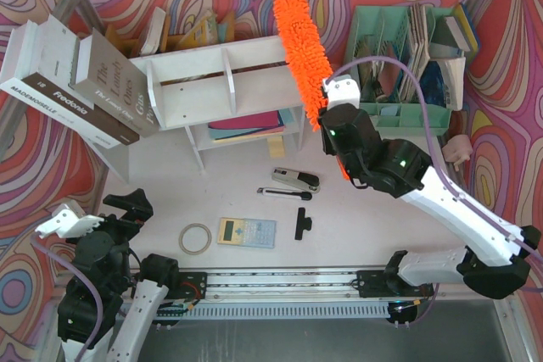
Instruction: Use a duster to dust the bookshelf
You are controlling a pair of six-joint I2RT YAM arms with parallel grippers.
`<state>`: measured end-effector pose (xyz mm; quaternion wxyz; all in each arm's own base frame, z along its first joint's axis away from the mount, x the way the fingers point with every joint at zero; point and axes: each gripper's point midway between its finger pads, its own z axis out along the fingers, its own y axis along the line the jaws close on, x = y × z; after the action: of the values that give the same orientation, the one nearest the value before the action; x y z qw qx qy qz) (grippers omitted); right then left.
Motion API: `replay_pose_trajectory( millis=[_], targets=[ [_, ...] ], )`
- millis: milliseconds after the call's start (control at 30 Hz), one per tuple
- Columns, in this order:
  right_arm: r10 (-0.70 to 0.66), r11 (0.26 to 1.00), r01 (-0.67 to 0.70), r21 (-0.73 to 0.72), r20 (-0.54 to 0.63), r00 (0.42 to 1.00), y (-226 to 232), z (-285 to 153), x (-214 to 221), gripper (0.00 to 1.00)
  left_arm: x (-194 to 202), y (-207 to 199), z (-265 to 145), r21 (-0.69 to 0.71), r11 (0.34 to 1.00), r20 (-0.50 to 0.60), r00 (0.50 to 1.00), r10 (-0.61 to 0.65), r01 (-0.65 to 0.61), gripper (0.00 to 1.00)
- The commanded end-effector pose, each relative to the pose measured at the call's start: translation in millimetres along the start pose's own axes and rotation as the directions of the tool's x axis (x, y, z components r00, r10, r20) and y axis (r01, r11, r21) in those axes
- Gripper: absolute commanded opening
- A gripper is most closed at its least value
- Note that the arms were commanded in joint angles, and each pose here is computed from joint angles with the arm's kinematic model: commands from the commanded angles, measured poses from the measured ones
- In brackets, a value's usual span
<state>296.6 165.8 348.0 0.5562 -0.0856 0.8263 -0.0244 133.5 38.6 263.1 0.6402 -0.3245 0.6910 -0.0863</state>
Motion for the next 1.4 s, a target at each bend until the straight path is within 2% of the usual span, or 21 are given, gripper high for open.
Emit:
replay_pose_trajectory(
  millis=[0,200,400,500,733,967,1100,1233,1367],
  targets=[
    [0.124,0.990,-0.128,0.055,0.063,0.990,-20,-9,-4,0.00,2,2,1,-0.007,1.000,0.001,1.000,0.003,-0.003,0.99],
    [0.186,0.978,-0.192,0.086,0.073,0.980,-33,-16,8,0.00,2,2,1,-0.007,1.000,-0.001,1.000,0.003,-0.003,0.99],
    [0.166,0.983,-0.168,0.074,0.027,0.986,-34,-18,29,0.00,2,2,0,-0.009,1.000,0.001,1.000,0.003,-0.003,0.98],
    [0.153,0.988,-0.153,-0.004,-0.018,0.988,-20,-17,46,0.00,1,2,1,-0.009,1.000,0.001,1.000,0.003,-0.003,0.98],
    [0.112,0.963,-0.142,-0.231,-0.139,0.984,24,-15,101,0.00,1,3,1,-0.014,1.000,0.000,1.000,0.006,-0.006,0.98],
    [0.120,0.958,-0.195,-0.210,-0.321,0.939,35,-6,187,0.00,1,3,1,-0.018,1.000,0.002,1.000,0.006,-0.006,0.99],
    [0.139,0.954,-0.222,-0.202,-0.360,0.923,40,0,217,0.00,2,2,2,-0.017,1.000,-0.002,1.000,0.007,-0.007,0.99],
    [0.151,0.963,-0.215,-0.162,-0.336,0.930,34,6,216,0.00,2,2,2,-0.016,1.000,-0.005,1.000,0.011,-0.011,0.99],
    [0.156,0.973,-0.191,-0.133,-0.235,0.959,18,2,175,0.00,2,2,2,-0.014,1.000,-0.007,1.000,0.010,-0.011,0.98]
  ],
)
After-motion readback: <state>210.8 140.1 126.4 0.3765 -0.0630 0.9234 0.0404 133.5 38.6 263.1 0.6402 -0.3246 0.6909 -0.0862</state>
